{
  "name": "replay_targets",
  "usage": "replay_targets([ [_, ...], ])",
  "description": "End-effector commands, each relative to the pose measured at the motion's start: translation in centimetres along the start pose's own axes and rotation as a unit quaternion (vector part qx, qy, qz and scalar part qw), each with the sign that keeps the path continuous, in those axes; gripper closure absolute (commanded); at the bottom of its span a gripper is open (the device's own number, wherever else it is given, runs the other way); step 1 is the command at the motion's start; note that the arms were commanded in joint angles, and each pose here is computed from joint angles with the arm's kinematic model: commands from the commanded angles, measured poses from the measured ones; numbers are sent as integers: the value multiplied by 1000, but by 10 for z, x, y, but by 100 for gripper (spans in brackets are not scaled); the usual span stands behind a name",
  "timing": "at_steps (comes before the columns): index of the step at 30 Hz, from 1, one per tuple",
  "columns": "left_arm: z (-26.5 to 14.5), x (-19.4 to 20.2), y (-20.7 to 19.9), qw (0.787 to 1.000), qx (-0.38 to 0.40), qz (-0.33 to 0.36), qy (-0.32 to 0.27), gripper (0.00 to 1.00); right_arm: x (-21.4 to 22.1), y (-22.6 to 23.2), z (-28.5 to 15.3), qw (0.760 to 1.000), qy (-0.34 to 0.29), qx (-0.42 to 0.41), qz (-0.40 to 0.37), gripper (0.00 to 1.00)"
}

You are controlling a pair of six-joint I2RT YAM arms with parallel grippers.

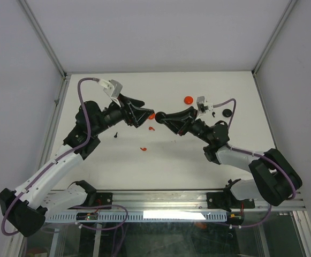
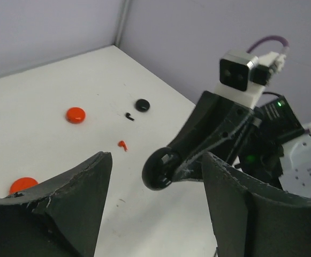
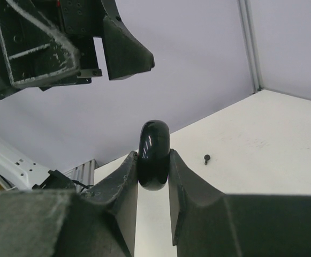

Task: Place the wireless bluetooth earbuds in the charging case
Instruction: Pick up the charging case at the center of the board.

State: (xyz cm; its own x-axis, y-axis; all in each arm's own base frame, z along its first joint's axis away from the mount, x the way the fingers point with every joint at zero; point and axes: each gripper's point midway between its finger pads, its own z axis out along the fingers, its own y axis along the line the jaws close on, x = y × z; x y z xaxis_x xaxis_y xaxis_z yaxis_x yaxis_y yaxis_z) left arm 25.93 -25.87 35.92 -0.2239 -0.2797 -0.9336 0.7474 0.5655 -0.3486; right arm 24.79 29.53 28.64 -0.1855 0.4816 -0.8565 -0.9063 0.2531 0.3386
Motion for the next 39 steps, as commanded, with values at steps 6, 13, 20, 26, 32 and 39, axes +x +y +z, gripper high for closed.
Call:
replay_targets([
  [6,-13,17,-47,981,191,10,34,35,-41,39,7,996,-43,-78,11,100],
  [13,-10,29,-45,977,207,-14,47,44,-46,47,7,994,-45,-98,17,100],
  [20,-7,34,-33,980,190,-25,49,47,-50,56,8,991,-47,-121,31,100],
  [26,-7,37,-38,975,211,-29,56,50,-50,58,9,990,-45,-129,37,100],
  [32,-7,39,-40,973,221,-31,61,55,-49,59,10,989,-40,-136,42,100],
  [39,-7,39,-43,969,235,-22,66,66,-43,61,11,988,-24,-148,48,100],
])
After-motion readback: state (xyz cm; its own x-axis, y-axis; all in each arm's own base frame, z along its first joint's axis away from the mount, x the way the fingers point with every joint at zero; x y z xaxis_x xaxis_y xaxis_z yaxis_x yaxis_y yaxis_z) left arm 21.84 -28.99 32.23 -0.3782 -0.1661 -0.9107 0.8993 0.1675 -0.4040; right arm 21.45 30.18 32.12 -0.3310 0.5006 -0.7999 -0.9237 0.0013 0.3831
